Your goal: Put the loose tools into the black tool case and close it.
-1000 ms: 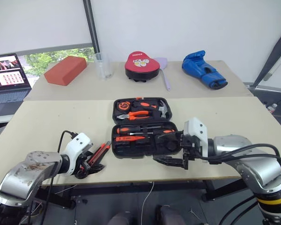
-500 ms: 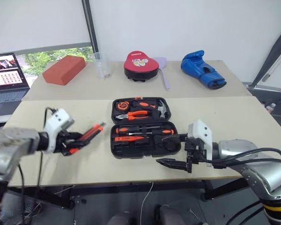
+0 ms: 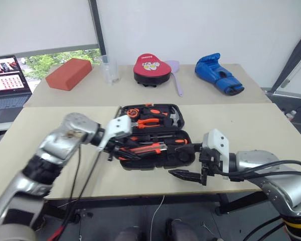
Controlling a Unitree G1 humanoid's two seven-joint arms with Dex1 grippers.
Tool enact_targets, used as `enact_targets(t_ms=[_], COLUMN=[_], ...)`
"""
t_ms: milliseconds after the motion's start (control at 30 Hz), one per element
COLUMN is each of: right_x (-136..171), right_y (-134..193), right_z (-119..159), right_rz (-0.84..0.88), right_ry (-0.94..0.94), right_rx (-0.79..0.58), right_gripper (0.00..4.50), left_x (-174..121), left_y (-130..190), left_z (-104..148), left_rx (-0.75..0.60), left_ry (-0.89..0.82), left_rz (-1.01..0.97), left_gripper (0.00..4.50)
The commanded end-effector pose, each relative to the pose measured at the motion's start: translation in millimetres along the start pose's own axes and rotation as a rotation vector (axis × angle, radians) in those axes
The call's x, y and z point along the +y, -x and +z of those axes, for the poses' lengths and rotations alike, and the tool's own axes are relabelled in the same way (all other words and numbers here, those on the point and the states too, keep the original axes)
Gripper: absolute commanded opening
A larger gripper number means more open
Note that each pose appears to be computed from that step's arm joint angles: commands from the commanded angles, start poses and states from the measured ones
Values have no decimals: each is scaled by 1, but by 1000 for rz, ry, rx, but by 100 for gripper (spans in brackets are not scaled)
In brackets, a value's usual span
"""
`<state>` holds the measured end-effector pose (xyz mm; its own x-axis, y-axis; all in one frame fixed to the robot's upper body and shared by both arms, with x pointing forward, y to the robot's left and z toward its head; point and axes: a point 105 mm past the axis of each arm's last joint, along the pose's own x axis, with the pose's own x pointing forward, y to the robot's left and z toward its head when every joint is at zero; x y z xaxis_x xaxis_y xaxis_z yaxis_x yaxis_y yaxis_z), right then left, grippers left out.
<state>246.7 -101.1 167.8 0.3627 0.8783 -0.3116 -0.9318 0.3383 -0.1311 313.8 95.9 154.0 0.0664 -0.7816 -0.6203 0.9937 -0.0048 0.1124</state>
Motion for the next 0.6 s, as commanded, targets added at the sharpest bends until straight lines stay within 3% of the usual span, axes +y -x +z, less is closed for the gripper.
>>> enact_targets(t_ms=[33, 500, 567, 600], right_x=[2, -2, 0, 1], right_y=[7, 25, 24, 24], right_z=[7, 2, 1, 0], right_rz=[-30, -131, -128, -128], right_ry=[22, 18, 17, 17], right_rx=[-15, 1, 3, 3], right_gripper=[450, 450, 450, 450], left_x=[6, 16, 14, 13], left_y=[-5, -34, -34, -33], left_z=[9, -6, -2, 0], left_rx=[21, 121, 95, 85], left_ry=[-67, -38, 3, 10], left_rz=[-36, -90, -108, -115], left_gripper=[158, 158, 259, 286])
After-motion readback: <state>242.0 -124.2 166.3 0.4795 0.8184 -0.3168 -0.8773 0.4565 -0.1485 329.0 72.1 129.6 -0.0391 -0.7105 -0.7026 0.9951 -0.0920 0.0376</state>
